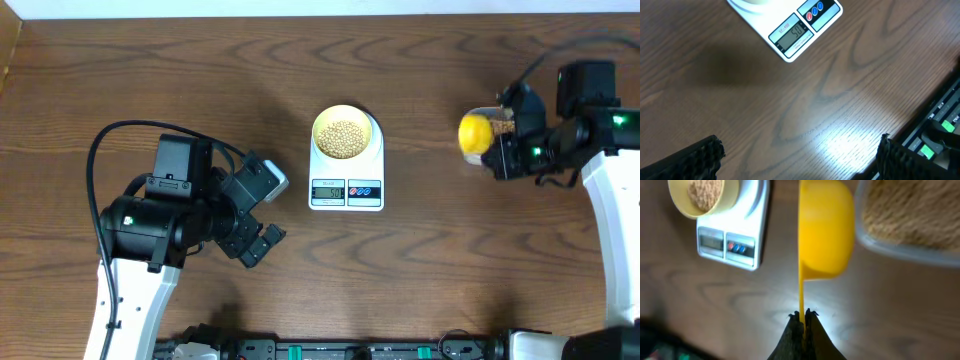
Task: Scoop item into bowl and weigh 50g on scale
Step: 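Lower the scoop to the table in front of the tub and release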
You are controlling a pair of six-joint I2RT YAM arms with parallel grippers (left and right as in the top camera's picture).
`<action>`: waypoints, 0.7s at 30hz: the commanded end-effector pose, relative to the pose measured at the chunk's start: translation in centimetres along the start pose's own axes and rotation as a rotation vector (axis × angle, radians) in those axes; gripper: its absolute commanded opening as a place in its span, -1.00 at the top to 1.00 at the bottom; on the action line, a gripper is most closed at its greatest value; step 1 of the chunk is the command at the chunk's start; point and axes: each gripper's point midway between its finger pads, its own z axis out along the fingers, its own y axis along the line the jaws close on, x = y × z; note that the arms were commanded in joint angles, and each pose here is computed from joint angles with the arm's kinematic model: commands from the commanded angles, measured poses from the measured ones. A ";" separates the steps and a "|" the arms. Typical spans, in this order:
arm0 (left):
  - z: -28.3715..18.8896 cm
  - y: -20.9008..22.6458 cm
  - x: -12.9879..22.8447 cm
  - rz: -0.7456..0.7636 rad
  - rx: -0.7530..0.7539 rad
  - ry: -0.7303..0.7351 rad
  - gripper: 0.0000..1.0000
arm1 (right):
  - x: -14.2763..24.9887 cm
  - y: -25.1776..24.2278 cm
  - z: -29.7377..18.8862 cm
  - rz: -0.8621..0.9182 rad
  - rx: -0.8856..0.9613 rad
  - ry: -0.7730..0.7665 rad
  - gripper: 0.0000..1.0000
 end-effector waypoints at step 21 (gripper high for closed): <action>-0.4 -0.1 -0.4 0.012 0.004 -0.019 -1.00 | 14.8 0.2 11.4 0.380 -0.352 0.204 0.89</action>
